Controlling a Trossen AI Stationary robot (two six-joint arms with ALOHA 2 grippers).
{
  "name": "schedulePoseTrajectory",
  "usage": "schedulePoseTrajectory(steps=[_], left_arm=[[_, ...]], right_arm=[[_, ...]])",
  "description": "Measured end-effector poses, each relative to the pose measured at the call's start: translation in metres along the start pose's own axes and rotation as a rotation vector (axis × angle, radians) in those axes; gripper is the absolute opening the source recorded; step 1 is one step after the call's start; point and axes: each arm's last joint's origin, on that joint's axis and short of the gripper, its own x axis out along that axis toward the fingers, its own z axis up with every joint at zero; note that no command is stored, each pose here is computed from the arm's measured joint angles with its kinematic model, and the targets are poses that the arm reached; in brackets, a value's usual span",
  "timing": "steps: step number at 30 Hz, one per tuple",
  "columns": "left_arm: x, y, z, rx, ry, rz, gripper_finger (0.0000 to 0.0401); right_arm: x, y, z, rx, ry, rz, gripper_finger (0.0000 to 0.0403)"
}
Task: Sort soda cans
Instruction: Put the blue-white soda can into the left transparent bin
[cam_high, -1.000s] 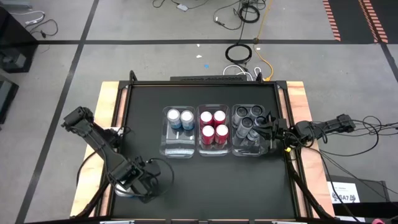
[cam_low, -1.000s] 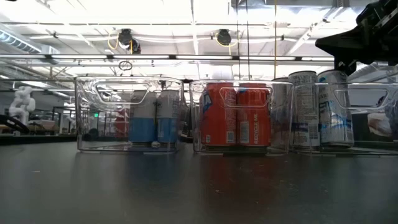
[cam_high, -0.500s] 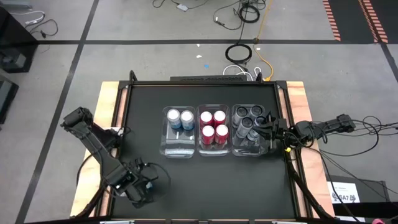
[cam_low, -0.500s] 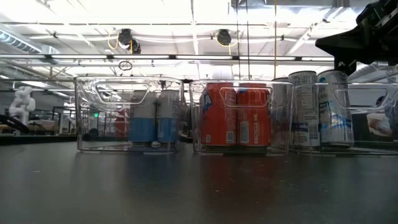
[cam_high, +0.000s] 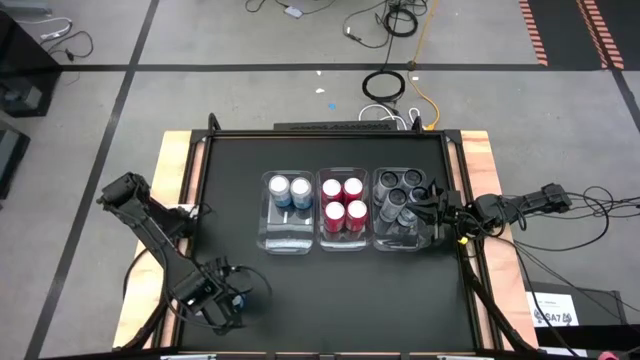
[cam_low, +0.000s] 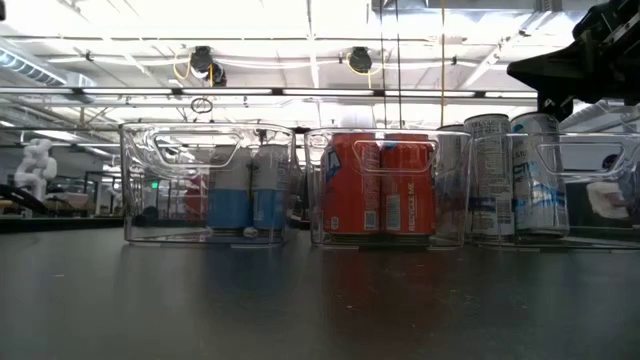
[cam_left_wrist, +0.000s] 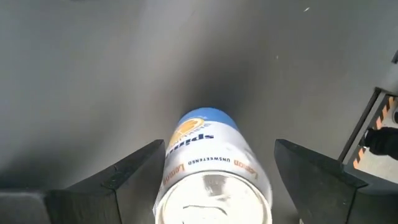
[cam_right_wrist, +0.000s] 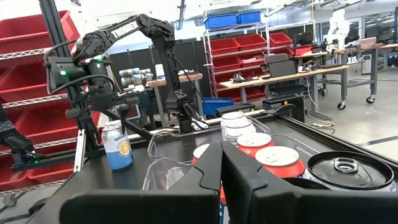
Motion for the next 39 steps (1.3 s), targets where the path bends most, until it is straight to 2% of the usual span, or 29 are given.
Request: schedulePoseTrajectory(steps=[17, 32, 35, 39], left_arm=[[0.0030, -0.0014, -0.0087, 0.007, 0.126, -0.038, 0.0310], [0.0032, -0.0036, -0.0037, -0.002, 0.071, -0.060, 0.0311], [0.0033, -0.0030, -0.0037, -0.006, 0.065, -0.050, 0.0320], [0.0035, -0.0022, -0.0016, -0.037, 0.064, -0.049, 0.0356]], right_arm=[[0.0000, 0.0000, 0.0000, 0.000, 0.000, 0.000, 0.0000], [0.0000, 0.0000, 0.0000, 0.000, 0.000, 0.000, 0.0000], [0.0000, 0.0000, 0.0000, 0.000, 0.000, 0.000, 0.0000], [0.0000, 0.0000, 0.0000, 0.000, 0.000, 0.000, 0.0000]])
